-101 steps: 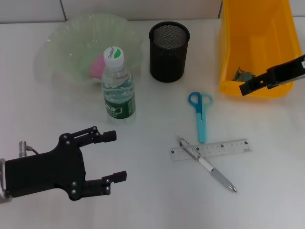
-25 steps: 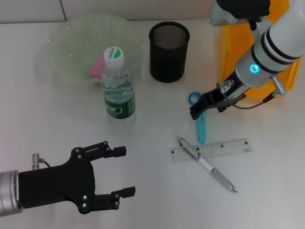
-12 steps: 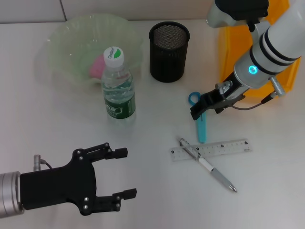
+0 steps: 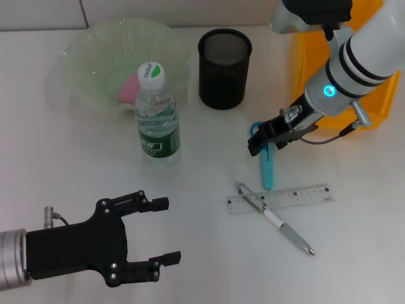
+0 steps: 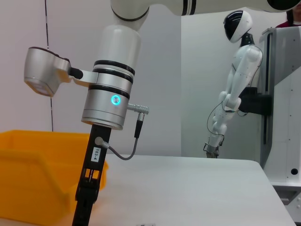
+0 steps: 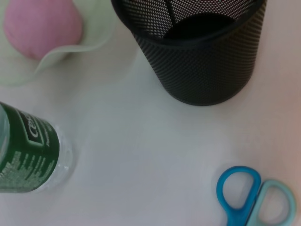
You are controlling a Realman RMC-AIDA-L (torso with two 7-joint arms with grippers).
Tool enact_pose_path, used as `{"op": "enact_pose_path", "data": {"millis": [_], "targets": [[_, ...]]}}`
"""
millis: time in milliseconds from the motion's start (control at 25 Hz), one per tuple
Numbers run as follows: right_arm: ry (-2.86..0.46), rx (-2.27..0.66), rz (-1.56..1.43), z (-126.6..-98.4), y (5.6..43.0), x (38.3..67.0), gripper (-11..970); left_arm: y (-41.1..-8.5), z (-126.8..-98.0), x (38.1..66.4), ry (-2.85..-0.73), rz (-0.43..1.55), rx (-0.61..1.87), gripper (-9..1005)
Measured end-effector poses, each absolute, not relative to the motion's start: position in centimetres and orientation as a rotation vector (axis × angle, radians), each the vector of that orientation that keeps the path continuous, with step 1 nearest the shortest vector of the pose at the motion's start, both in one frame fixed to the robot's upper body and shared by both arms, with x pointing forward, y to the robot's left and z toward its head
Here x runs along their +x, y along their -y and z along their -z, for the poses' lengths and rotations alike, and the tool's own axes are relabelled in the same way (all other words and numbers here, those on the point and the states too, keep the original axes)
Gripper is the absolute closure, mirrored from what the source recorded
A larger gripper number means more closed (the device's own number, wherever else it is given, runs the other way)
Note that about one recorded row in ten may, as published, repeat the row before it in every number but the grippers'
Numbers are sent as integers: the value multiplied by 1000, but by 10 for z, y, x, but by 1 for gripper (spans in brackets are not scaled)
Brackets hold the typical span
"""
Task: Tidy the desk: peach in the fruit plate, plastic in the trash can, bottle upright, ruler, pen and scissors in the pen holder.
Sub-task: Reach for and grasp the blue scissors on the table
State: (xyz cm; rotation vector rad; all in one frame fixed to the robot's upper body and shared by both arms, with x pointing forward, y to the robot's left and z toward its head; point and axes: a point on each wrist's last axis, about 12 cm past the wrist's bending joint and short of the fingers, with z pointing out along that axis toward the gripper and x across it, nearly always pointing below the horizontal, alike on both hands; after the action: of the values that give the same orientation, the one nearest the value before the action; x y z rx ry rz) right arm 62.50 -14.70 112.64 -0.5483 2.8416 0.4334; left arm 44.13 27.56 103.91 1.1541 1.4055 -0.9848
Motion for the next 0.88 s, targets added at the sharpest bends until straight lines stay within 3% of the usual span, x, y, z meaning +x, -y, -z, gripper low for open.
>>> {"op": "enact_pose_path", "data": {"millis": [720, 880], "targets": [[-2864, -569, -415, -1122, 143, 625, 395, -275, -1039, 442, -1403, 985, 1156, 198], [-2867, -562, -417, -1121, 144, 624, 452, -275, -1039, 442, -1403, 984, 1156, 198]]}}
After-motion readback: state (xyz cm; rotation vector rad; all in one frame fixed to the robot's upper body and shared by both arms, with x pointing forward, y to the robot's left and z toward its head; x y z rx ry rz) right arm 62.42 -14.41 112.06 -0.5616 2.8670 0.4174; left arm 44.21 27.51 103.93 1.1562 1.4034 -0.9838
